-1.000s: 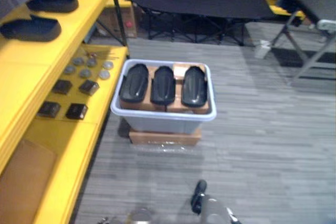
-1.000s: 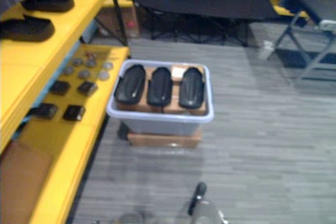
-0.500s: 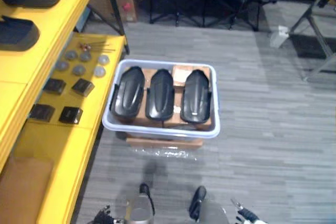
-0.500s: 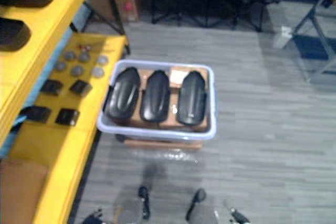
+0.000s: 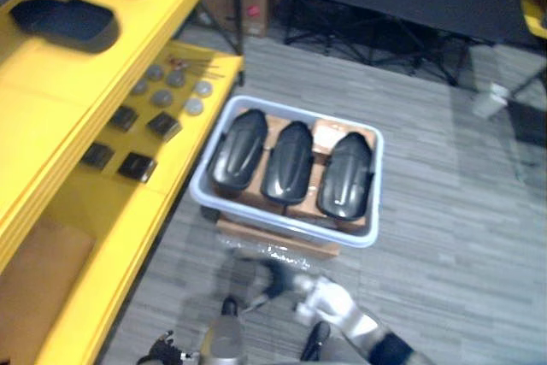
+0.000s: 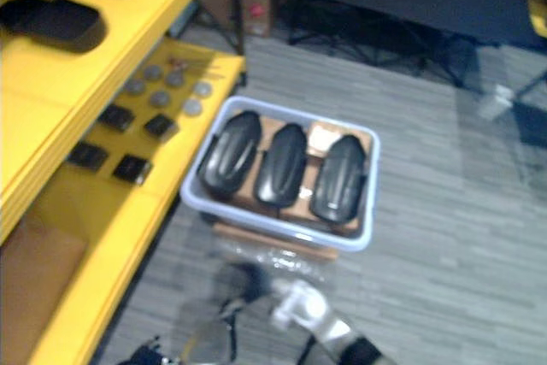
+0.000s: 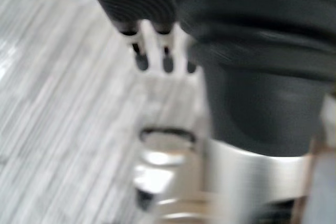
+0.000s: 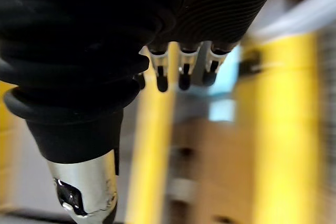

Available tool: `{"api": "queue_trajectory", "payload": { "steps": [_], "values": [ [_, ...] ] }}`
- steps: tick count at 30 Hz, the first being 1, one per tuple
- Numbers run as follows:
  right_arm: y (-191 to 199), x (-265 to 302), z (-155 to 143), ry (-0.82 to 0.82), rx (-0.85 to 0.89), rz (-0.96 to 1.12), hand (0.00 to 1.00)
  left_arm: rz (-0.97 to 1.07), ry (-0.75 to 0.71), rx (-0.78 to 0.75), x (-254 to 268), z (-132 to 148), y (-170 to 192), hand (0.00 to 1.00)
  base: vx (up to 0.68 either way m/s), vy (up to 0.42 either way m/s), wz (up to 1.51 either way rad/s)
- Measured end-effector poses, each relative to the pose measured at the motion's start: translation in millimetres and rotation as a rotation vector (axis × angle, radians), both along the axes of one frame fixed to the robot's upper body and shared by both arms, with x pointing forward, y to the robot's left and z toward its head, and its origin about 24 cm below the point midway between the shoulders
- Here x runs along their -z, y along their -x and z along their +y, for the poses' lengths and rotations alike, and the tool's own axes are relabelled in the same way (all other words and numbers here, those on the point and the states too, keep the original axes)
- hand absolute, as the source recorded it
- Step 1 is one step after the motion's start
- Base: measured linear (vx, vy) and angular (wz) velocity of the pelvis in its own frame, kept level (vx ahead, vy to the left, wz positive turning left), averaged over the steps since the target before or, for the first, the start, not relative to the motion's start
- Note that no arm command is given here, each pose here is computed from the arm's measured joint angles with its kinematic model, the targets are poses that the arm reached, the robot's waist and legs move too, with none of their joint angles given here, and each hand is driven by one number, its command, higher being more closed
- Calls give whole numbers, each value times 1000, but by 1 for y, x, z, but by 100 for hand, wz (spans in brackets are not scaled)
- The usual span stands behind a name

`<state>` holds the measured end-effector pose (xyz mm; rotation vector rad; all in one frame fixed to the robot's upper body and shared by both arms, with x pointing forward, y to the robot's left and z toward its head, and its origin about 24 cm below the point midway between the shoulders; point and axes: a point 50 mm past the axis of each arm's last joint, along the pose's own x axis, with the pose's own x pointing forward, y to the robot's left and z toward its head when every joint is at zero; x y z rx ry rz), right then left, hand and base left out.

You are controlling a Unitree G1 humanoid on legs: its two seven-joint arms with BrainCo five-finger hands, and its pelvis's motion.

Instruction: Walk over and take plastic housings, then place them on the shelf

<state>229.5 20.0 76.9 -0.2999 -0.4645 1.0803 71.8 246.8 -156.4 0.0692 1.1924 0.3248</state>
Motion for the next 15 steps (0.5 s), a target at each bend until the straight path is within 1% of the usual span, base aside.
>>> {"api": "queue_trajectory", "payload": {
  "steps": [1,2,3,5,6,7,9,10,12,13,15],
  "values": [
    [-12,-18,-4,-51,31,-26,0,4,2,-12,1,-1,4,0,-31,84,18],
    [-41,-54,-18,-170,144,-36,0,26,3,-24,3,-3,16,0,-69,87,0],
    [-70,-84,-45,-297,311,-30,0,44,-6,-14,4,-3,25,0,-98,101,-3],
    [-100,-109,-93,-469,583,2,0,30,-3,-20,4,-5,28,0,-74,78,-1],
    [-111,-114,-125,-537,746,25,0,24,-3,-18,3,-5,30,0,-37,61,-1],
    [-114,-111,-139,-547,825,39,0,19,1,-15,3,-6,29,0,-66,74,7],
    [-119,-88,-195,-558,1128,107,0,-45,-2,-6,-1,-5,16,0,-80,68,15],
    [-118,-82,-209,-559,1203,121,0,-75,-6,5,-3,-5,8,0,-134,68,15],
    [-115,-77,-268,-602,1463,122,0,-205,-10,52,-15,-5,-28,0,-185,58,21],
    [-114,-78,-286,-621,1538,122,0,-274,-4,45,-21,-6,-42,0,-179,8,17],
    [-114,-72,-312,-613,1646,160,0,-350,16,38,-26,-10,-53,0,-160,-34,7]
  ]
}}
